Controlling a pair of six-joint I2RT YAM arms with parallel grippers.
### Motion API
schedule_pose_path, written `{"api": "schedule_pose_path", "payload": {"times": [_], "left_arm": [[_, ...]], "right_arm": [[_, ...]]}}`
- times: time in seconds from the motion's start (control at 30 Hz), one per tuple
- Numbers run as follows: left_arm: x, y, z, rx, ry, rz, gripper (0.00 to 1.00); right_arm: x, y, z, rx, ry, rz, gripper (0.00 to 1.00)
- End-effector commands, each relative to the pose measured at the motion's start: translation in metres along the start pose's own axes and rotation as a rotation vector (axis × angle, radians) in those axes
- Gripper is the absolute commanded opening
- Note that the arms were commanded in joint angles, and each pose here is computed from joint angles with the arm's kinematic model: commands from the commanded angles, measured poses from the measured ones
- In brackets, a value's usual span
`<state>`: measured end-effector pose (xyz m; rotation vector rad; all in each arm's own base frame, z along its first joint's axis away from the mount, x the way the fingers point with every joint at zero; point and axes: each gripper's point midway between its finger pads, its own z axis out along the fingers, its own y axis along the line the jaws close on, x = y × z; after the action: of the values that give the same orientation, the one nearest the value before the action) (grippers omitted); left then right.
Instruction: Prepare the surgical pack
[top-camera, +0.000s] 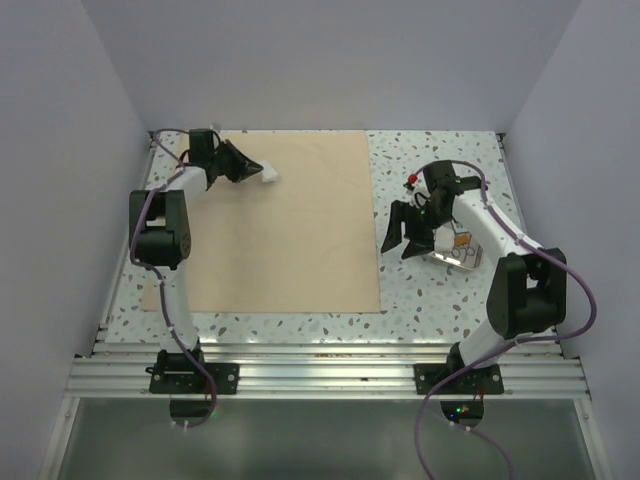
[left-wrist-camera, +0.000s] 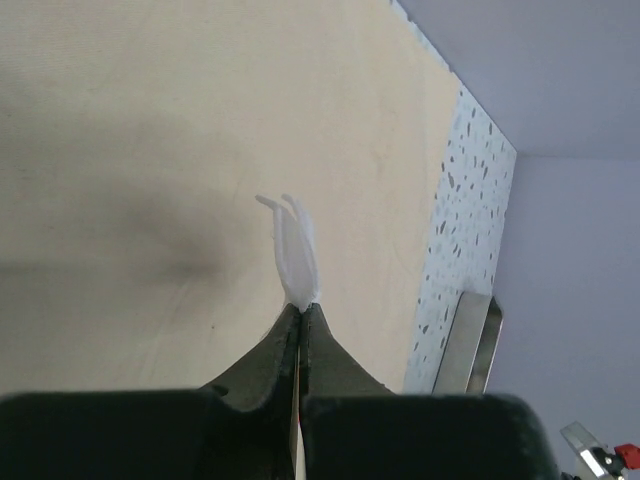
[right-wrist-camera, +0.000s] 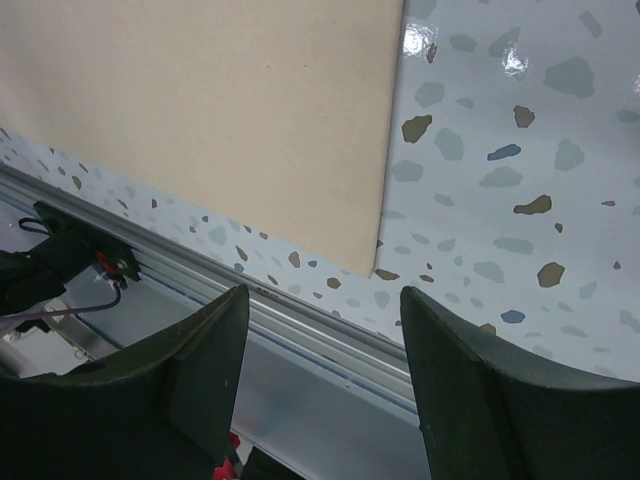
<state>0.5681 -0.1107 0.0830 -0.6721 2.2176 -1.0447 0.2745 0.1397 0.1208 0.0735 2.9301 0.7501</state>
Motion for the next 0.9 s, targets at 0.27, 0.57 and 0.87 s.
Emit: {"api": "schedule_pose_path", "payload": {"times": [0.27, 0.57, 0.87], "left_arm": [[0.067, -0.097, -0.068, 0.190, 0.107, 0.354, 0.00], [0.170, -0.105, -0.151, 0.378, 0.262, 0.495, 0.00], [0.223, -0.124, -0.220, 0.566, 0.329, 0.527, 0.00]], "right_arm": [[-0.029, 0.067, -0.009, -0.261, -0.035, -0.088, 0.75], [-0.031, 0.143, -0.021, -0.550, -0.023, -0.225, 0.96], [-0.006, 0.208, -0.035, -0.779, -0.029, -0.386, 0.99]]}}
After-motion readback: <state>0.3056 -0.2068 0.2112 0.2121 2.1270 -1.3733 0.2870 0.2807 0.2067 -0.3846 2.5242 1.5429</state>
